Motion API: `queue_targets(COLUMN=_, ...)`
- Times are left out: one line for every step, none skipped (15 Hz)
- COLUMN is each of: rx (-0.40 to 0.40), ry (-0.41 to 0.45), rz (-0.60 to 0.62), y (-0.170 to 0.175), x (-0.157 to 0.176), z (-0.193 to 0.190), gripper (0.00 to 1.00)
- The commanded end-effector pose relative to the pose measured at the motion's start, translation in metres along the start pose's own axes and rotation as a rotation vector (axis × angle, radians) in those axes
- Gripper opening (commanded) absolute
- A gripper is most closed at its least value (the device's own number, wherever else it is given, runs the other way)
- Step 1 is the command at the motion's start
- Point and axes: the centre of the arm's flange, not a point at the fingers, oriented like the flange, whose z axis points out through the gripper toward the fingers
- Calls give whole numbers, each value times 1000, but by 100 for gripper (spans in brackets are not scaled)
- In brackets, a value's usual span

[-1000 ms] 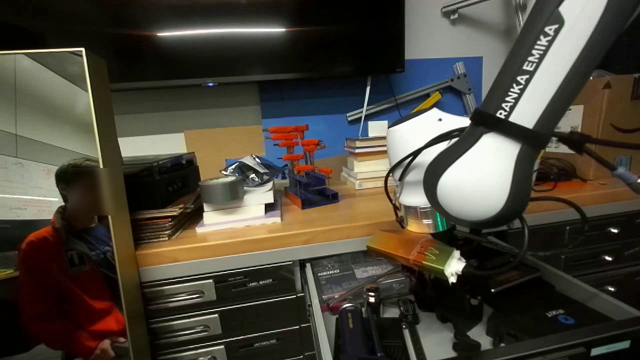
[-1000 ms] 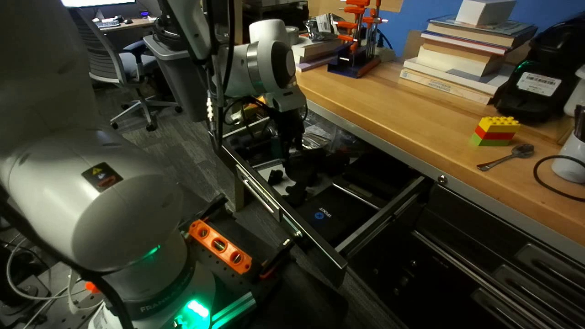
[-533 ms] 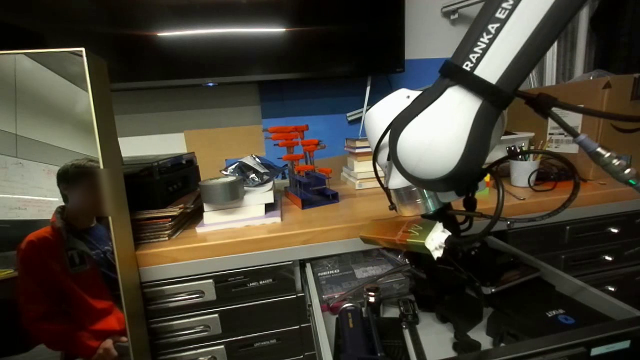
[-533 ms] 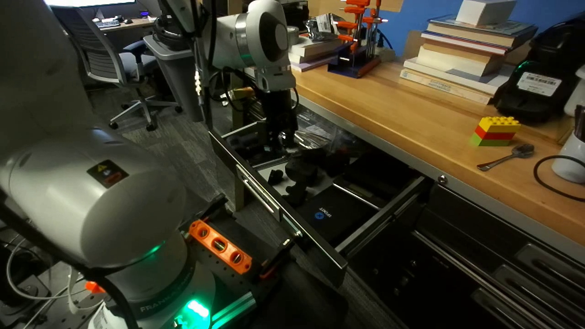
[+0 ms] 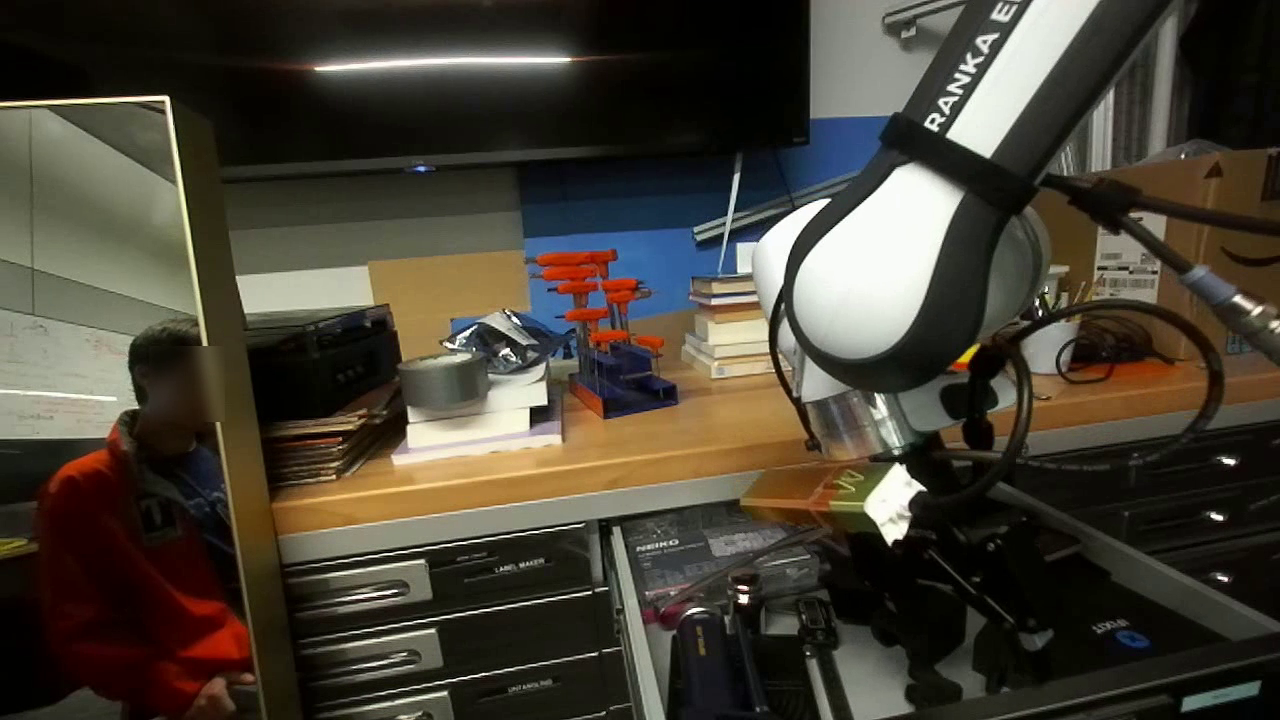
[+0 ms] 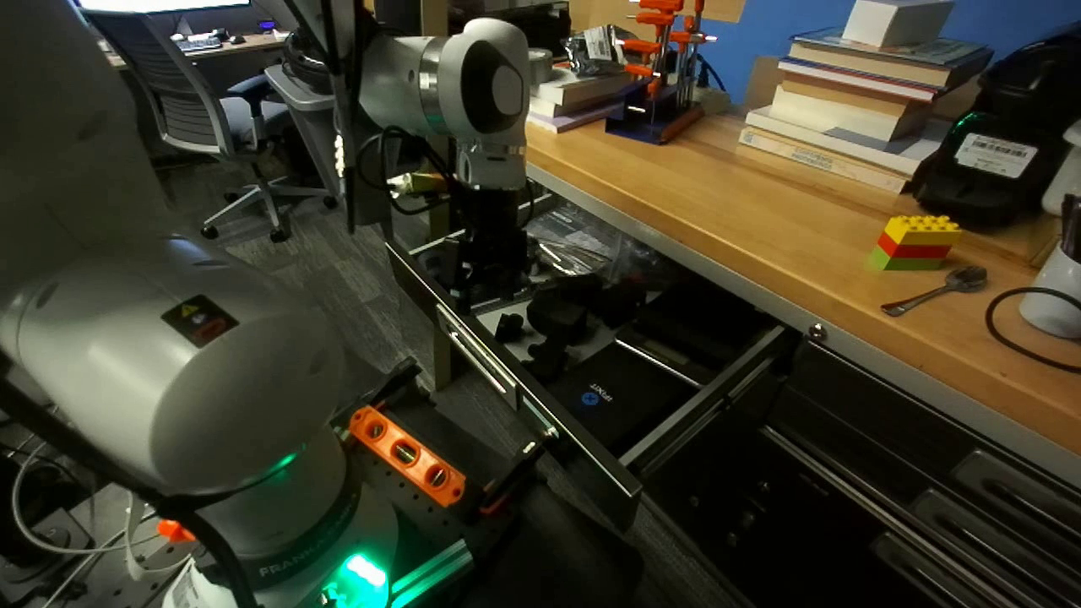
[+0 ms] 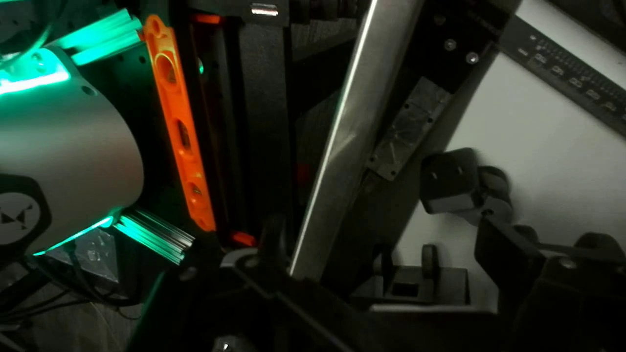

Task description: Pick up the black objects from the countertop, put them in the drawer and close the drawer.

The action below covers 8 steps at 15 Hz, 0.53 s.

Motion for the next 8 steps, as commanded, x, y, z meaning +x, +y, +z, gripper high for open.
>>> queue_targets(rx=-13, ry=-57, rz=11, y=22, x=2, z=13, gripper=100)
queue_targets(rx=-14, ry=-70, rz=10, y=24, x=2, z=20, gripper=100)
queue_targets(rx=1, ry=-78, rz=6, y=25, x=2, z=26, gripper=100)
queue_targets(rx=16, ry=-88, rz=3, y=26, x=3, z=31, gripper=100)
queue_targets(rx=33, ry=-98, rz=0, y=26, x=3, z=36, gripper=100)
queue_targets(rx=58, ry=-111, rz=-7, y=25, x=5, z=42, gripper=100)
queue_targets(rx=86, ry=-123, rz=-11, y=24, x=6, z=47, gripper=100)
queue_targets(rx=127, ry=-131, rz=-10, y=21, x=8, z=49, gripper=100)
